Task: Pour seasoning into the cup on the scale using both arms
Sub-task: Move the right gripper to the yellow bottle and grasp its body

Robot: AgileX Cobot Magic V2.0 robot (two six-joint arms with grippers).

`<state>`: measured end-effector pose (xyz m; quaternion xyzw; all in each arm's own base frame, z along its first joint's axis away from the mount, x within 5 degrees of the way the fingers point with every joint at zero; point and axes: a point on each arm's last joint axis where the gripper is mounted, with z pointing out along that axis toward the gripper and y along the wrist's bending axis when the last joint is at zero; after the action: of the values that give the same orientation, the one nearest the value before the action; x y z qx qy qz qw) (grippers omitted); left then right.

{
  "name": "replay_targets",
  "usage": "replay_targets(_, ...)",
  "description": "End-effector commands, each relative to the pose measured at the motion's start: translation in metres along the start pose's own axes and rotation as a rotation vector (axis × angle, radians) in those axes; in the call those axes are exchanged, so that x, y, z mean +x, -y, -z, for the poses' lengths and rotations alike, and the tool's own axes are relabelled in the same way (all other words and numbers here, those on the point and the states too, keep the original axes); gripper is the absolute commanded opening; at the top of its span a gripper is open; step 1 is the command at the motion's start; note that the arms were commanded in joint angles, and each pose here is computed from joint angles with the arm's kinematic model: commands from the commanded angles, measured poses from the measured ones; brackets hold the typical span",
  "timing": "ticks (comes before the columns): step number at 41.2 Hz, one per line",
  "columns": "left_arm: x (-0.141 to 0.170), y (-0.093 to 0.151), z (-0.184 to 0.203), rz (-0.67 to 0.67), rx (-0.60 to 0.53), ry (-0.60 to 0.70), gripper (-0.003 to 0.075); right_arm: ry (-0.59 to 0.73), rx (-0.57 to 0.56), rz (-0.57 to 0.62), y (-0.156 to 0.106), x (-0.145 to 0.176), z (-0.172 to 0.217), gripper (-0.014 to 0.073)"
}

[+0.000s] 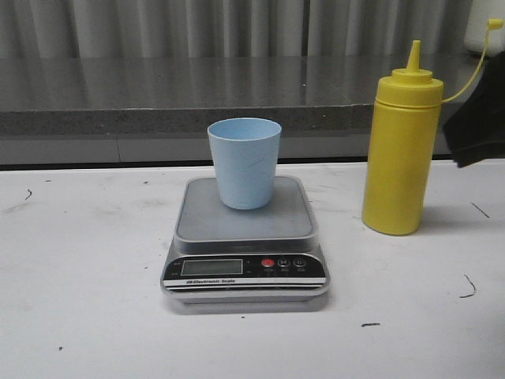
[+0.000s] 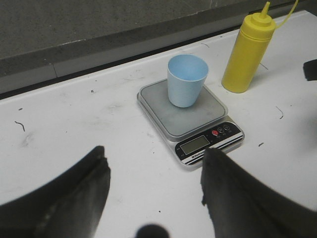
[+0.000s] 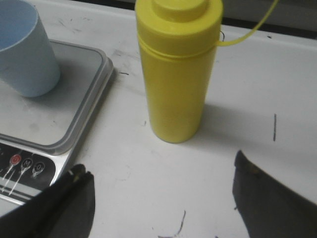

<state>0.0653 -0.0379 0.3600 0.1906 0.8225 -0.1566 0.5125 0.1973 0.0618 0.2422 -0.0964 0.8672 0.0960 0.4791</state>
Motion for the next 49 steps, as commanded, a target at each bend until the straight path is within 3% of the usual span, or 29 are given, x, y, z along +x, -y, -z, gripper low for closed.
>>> replay_targets(1, -0.013, 0.001, 0.004, 0.014, 0.007, 0.097, 0.0407, 0.201, -0.002, 0.016, -0.002, -0.006, -0.010, 0.0592)
replay_targets(6, -0.013, 0.001, 0.004, 0.014, 0.007, 0.097, 0.0407, 0.291, 0.020, 0.002, 0.001, 0.003, -0.029, 0.0592)
replay_targets(22, -0.013, 0.001, 0.004, 0.014, 0.007, 0.097, 0.0407, 0.393, 0.099, -0.035, 0.010, 0.014, -0.074, 0.0592)
replay_targets(49, -0.013, 0.001, 0.004, 0.014, 0.007, 0.097, 0.0407, 0.450, 0.141, -0.067, 0.012, -0.004, -0.137, 0.0589)
